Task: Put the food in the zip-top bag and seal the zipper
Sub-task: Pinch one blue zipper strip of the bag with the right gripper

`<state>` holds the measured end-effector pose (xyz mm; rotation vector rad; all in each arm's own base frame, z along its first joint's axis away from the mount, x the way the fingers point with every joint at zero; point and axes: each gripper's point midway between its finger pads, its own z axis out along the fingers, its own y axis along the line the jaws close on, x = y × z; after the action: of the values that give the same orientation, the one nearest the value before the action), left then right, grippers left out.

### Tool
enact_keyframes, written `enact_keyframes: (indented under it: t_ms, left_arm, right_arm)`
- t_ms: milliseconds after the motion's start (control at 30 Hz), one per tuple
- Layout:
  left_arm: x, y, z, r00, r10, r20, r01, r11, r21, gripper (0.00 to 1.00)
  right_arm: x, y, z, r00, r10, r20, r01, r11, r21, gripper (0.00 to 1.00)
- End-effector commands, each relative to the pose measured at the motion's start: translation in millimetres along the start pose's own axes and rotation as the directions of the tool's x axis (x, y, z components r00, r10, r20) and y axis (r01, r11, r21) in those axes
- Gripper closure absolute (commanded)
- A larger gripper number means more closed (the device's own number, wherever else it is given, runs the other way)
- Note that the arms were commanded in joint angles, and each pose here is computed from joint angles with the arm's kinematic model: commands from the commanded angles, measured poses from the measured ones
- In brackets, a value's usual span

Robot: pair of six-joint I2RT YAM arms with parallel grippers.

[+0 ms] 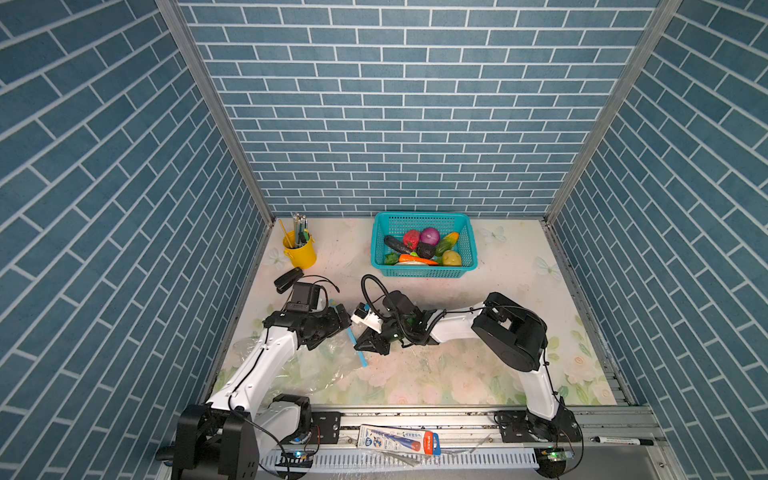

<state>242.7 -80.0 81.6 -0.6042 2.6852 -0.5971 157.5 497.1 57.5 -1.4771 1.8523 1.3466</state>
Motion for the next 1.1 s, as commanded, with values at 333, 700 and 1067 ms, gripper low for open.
enact_keyframes:
  t_ms: [333, 700, 1067]
  left_arm:
    - [3, -5, -8, 1.000, -0.012, -0.016, 0.012, 1.000, 0.020, 0.04]
    - [-7, -16, -20, 1.000, 0.009, -0.005, -0.009, 1.000, 0.023, 0.13]
    - [-13, -35, -21, 0.995, 0.062, -0.083, -0.058, 0.997, 0.052, 0.29]
  right_arm:
    - [-10, 3, -3, 0.980, -0.175, 0.100, 0.171, 0.984, 0.040, 0.98]
    - [-8, -13, -15, 0.905, -0.422, 0.055, 0.402, 0.890, 0.214, 1.00]
    - [-20, -24, -22, 0.801, -0.599, -0.020, 0.566, 0.745, 0.353, 1.00]
